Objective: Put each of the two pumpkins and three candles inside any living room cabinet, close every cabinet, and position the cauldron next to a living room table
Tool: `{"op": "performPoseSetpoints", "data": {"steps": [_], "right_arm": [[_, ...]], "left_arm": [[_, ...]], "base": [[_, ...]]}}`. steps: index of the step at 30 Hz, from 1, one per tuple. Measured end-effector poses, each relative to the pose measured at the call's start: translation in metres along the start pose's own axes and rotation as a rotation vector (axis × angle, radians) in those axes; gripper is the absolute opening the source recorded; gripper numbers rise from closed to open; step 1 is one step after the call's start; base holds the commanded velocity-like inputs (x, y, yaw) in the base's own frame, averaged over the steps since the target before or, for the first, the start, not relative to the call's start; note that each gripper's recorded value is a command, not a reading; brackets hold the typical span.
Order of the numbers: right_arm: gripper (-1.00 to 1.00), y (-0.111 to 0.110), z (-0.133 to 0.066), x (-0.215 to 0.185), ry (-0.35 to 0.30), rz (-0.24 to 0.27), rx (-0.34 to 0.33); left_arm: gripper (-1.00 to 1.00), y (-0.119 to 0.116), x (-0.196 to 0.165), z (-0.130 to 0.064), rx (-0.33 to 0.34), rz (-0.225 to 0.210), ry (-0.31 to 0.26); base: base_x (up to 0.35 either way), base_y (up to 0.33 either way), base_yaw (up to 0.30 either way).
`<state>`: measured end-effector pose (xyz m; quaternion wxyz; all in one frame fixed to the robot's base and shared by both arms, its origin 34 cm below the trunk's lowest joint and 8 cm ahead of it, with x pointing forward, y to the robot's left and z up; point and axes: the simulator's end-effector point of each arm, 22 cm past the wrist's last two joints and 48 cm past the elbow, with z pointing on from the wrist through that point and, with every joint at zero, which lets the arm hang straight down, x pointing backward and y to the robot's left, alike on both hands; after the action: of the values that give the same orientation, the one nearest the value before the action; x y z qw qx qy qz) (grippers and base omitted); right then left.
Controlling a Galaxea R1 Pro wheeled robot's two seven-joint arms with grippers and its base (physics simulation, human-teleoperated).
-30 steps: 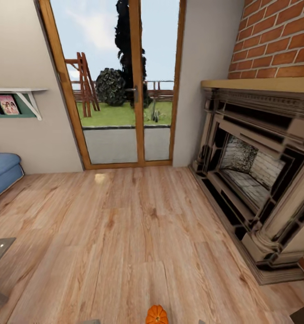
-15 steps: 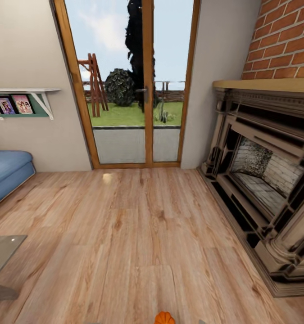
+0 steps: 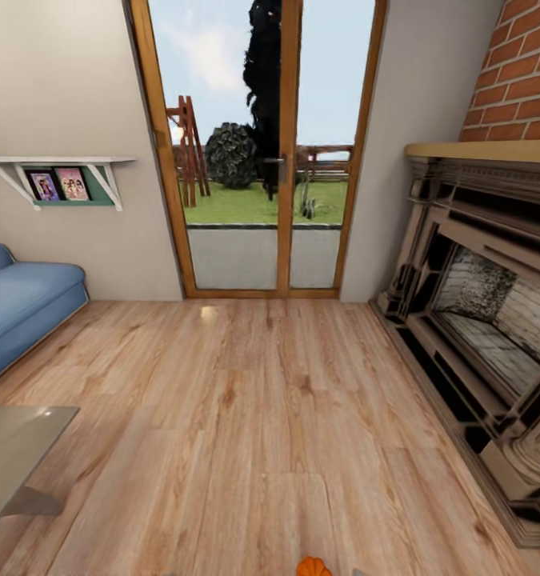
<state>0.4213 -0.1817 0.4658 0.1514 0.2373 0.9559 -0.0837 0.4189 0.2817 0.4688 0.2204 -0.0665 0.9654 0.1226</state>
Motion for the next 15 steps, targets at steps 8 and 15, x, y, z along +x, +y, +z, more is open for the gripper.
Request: {"op": "performPoseSetpoints", "data": {"steps": [8, 15], "right_arm": [[1.0, -0.0001, -0.0001, 0.0, 0.0, 0.0, 0.0], [1.0, 0.0, -0.0001, 0.0, 0.0, 0.001, 0.0]], "left_arm": [[1.0, -0.0002, 0.0, -0.0001, 0.0, 0.0, 0.0], [1.0, -0.0003, 0.0, -0.0001, 0.0, 0.0, 0.0]], "base": [[0.022, 0.062, 0.005], [0.078, 0.165, 0.0]]}}
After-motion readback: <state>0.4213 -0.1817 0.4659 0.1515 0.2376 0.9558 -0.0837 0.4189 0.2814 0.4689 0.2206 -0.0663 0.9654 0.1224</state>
